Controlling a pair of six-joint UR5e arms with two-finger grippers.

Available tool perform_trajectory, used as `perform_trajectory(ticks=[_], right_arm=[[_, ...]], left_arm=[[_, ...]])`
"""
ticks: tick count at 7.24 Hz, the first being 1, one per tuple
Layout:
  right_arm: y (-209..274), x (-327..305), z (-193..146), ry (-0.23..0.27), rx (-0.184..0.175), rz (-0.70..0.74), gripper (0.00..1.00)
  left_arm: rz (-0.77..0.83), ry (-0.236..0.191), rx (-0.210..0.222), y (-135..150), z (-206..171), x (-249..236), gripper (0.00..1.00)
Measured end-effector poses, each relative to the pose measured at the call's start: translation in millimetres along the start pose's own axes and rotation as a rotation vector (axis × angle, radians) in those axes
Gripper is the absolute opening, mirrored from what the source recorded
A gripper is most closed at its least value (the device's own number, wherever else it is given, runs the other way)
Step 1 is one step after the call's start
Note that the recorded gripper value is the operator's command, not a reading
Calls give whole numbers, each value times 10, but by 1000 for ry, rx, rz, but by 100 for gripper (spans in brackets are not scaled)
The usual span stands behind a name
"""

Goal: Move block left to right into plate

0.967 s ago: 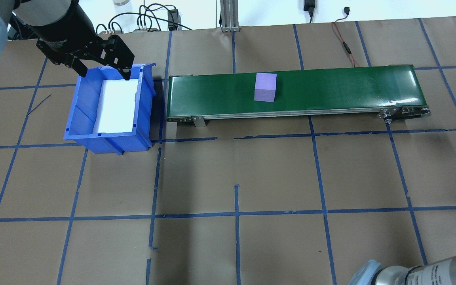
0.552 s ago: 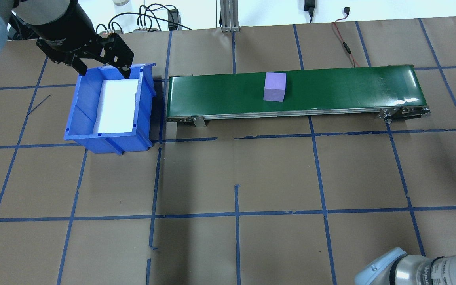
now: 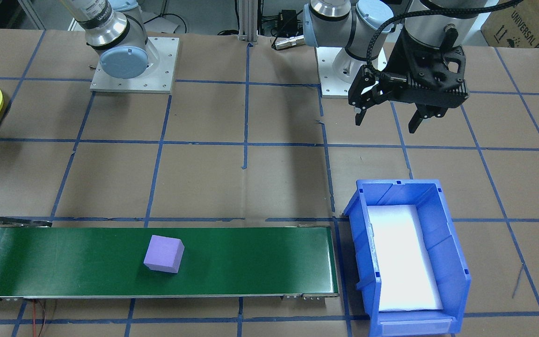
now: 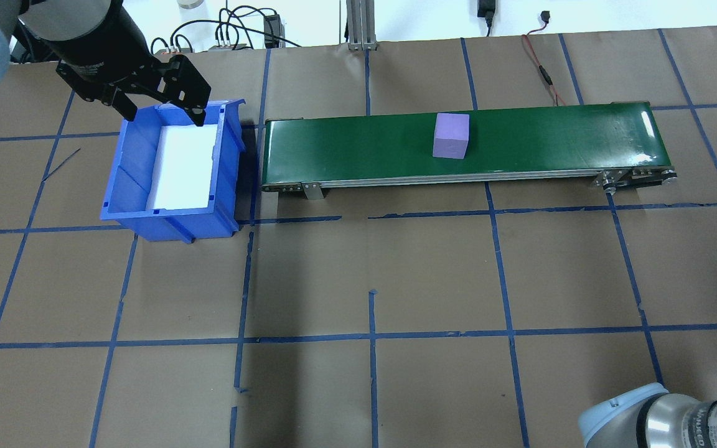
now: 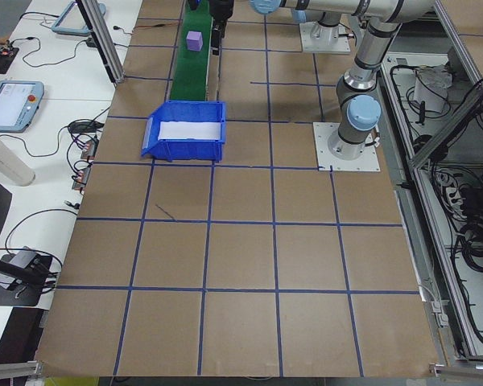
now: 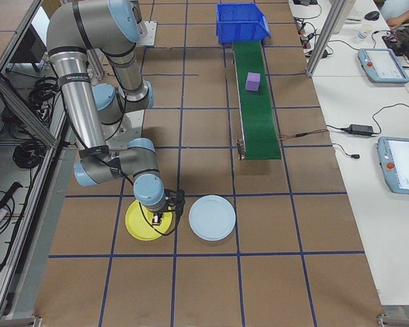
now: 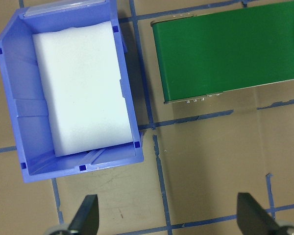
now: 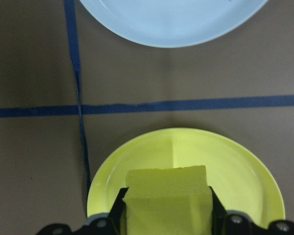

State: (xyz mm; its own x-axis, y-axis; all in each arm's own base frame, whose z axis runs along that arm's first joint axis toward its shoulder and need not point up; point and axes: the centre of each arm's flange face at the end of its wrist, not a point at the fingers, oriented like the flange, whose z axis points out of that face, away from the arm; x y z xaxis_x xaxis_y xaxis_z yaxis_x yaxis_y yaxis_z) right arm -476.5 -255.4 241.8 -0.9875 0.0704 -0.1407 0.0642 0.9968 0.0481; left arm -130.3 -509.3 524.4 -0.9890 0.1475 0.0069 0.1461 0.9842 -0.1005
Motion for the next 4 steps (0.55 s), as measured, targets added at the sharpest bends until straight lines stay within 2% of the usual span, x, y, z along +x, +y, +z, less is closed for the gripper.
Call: perform_trajectory(ticks=[1,2,4], right_arm=[[99,48,16,-6,1,9,73],[144,57,43,-13,3,13,100],[117,19,92,-37,54,14,100]], left_arm=[[-5,0,-7,4,23,-23,100],[-8,2,-26,23,91,-28,100],[-13,11,-99,167,164,-20,100]])
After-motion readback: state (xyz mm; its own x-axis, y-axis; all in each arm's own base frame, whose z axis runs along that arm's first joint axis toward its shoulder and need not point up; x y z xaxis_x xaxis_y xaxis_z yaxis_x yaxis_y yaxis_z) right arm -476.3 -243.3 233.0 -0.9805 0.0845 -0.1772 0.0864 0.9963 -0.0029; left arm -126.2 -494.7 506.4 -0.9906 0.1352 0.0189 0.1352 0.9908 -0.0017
